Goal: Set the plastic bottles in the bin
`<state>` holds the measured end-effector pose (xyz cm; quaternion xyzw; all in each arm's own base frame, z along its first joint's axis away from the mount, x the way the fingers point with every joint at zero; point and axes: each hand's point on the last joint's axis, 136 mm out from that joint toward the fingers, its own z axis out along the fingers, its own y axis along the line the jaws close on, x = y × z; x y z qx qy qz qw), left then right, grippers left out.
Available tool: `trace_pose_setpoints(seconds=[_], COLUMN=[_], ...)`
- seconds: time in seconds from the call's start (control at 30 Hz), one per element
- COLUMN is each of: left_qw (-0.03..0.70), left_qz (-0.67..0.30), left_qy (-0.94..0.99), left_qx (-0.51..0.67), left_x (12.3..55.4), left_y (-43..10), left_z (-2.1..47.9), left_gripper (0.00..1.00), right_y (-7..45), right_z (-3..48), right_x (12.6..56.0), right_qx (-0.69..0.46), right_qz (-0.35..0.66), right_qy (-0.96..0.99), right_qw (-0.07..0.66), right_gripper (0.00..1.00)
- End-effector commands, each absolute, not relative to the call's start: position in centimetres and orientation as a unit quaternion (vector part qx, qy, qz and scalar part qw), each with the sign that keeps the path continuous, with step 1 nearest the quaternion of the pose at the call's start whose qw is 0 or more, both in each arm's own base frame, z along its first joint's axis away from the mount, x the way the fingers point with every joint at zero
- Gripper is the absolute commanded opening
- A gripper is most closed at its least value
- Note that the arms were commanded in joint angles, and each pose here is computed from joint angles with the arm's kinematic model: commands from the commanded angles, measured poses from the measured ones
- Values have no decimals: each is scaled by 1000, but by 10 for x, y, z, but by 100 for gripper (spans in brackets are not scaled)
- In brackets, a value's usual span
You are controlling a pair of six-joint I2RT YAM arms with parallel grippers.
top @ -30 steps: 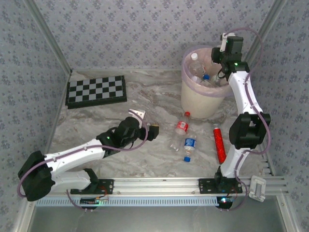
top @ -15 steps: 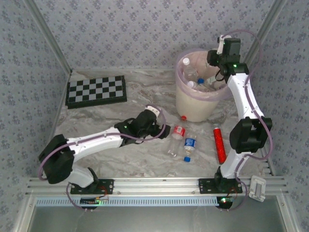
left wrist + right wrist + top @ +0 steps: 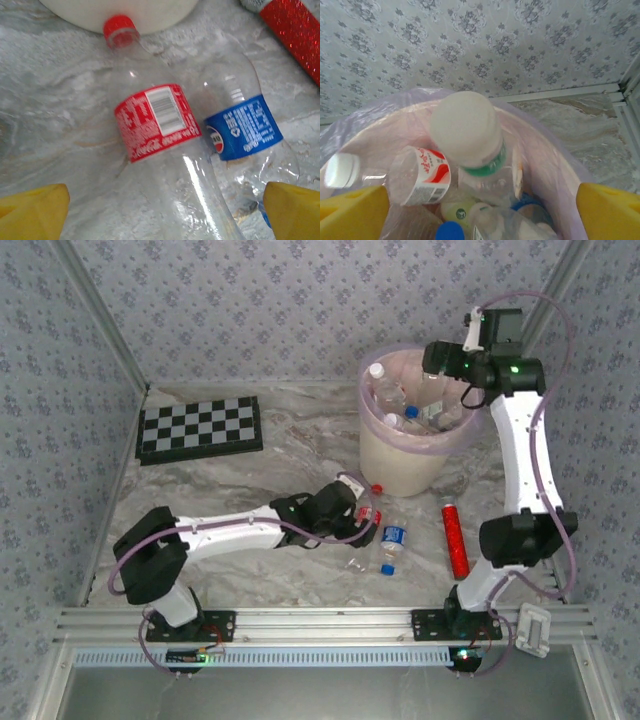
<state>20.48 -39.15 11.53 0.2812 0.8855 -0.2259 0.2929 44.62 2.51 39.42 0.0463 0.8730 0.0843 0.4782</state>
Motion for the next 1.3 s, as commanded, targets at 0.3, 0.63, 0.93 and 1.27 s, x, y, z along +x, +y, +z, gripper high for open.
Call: trace_pose_setpoints(seconds=[0.3,0.63,0.93,1.27], left_qw=[209,177,219,410], left_qz=[-215,-186,-169,-150], left_qy=[912,933,937,888], left_qx=[281,253,214,146], left_x=[169,165,181,216], left_y=[-391,-377,-334,-250], left_z=[74,42,65,175], left_gripper=[99,78,54,47], right_y=[40,58,86,176], right_z=[416,419,434,450], right_x=[395,383,363,321], right_qx=[50,30,-10,-164], right_qz=[153,204,284,443], right_qy=[850,840,814,764], right_qw=[501,501,506,440], right_gripper=[100,100,100,95])
